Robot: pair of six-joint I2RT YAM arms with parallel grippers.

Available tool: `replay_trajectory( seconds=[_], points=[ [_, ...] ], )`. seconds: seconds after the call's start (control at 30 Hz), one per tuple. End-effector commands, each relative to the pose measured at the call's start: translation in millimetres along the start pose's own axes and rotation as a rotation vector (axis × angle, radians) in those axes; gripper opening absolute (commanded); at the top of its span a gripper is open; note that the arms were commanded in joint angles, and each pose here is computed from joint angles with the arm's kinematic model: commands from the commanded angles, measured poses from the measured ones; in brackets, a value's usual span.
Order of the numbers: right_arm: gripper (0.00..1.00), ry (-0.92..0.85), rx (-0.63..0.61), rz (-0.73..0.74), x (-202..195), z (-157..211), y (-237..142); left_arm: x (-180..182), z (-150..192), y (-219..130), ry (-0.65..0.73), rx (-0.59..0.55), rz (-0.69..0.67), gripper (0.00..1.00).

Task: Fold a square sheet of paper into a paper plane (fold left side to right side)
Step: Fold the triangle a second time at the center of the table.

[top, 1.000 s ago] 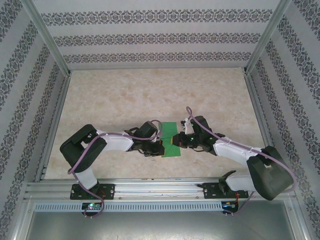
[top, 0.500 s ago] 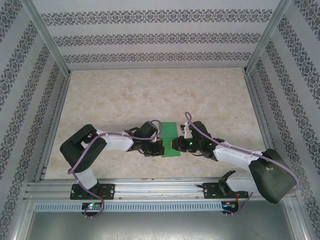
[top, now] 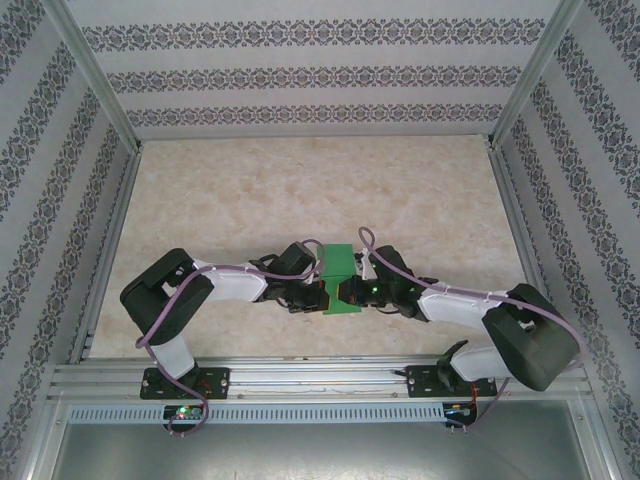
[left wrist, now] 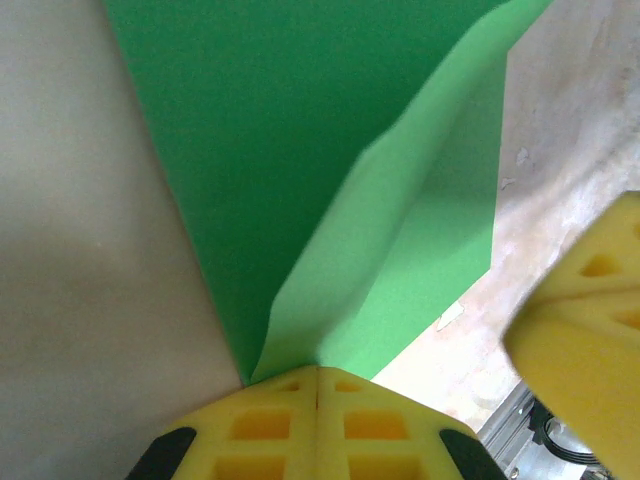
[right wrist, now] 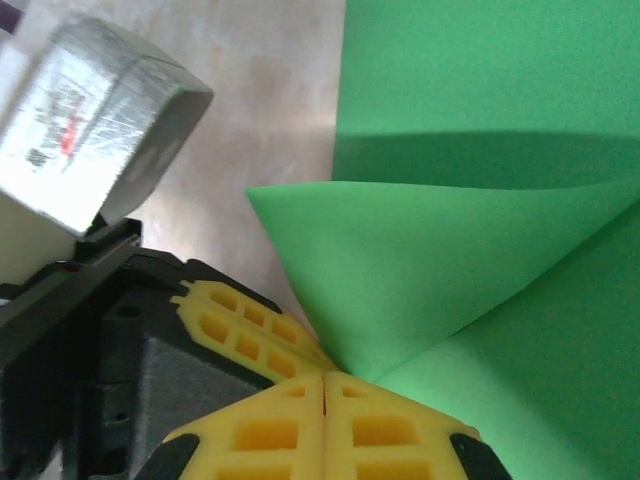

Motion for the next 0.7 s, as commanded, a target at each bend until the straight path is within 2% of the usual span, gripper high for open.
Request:
replay_trajectory(
  seconds=[0.0, 0.67],
  points=[
    [0.0, -0.02, -0.013, -0.01, 7, -6, 7, 20, 7, 7, -0.027, 0.021, -0.108, 0.0],
    [0.0, -0.013, 0.04, 0.02, -1, -4, 27, 20, 7, 7, -0.035, 0.023, -0.117, 0.0]
  ],
)
Point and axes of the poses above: each hand's point on the last joint's axis, 136 mm out from that joint toward the fingers, its own y axis out along the fingers, its own x axis along the line the jaws close on, z = x × y, the point moved 7 cm from there along -y, back along the fingers, and after that the axes turned 10 degrees about -y, right-handed, at the moved point
